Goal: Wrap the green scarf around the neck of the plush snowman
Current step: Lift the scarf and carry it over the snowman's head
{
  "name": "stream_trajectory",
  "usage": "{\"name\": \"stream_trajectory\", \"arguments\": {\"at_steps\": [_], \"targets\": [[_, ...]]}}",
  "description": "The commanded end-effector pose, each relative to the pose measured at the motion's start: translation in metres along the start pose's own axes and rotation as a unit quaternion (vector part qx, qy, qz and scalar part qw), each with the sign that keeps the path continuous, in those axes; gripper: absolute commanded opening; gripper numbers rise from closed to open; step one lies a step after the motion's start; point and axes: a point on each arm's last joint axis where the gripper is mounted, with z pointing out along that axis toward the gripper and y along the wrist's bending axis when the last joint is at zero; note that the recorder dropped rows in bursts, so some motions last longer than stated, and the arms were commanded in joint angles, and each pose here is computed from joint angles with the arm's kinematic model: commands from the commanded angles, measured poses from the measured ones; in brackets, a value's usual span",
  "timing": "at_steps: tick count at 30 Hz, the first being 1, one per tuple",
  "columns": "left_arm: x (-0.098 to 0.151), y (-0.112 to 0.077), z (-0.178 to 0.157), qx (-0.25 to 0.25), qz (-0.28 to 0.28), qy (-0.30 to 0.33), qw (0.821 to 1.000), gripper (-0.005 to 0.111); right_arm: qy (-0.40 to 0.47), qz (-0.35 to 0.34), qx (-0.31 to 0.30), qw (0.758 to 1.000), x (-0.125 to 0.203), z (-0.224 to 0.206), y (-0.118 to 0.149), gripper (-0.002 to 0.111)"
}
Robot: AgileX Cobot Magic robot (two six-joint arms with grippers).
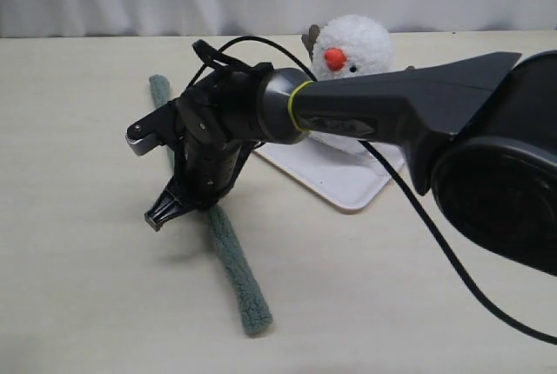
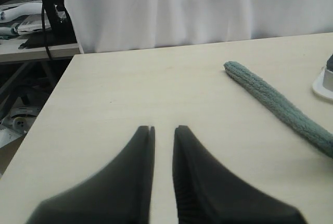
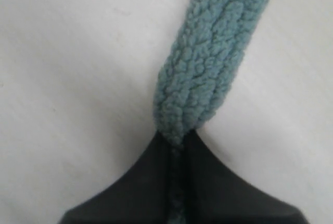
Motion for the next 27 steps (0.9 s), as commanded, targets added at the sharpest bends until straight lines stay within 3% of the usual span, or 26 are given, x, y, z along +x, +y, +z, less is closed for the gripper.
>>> {"name": "stream_trajectory", "arguments": {"at_steps": [1, 10, 16, 20, 24, 27], "targets": [[0.000, 0.000, 0.000, -0.002, -0.001, -0.004, 1.000, 0.014, 0.014, -0.030, 0.006, 0.999, 0.000, -0.024, -0.002, 0.004], [0.000, 0.000, 0.000, -0.002, -0.001, -0.004, 1.000, 0.014, -0.073, -0.051, 0.054, 0.995, -0.008, -0.154, -0.014, 0.004], [0.000, 0.000, 0.000, -0.002, -0.001, -0.004, 1.000, 0.014, -0.126, -0.025, 0.156, 0.979, 0.010, -0.248, -0.037, 0.004], [0.000, 0.000, 0.000, -0.002, -0.001, -0.004, 1.000, 0.014, -0.125, 0.022, 0.218, 0.968, 0.018, -0.264, -0.069, 0.004], [0.000, 0.000, 0.000, -0.002, -0.001, -0.004, 1.000, 0.014, -0.166, 0.107, 0.223, 0.955, 0.012, -0.250, -0.114, 0.004], [0.000, 0.000, 0.000, -0.002, -0.001, -0.004, 1.000, 0.014, -0.212, 0.130, 0.204, 0.947, 0.005, -0.243, -0.134, 0.004]]}}
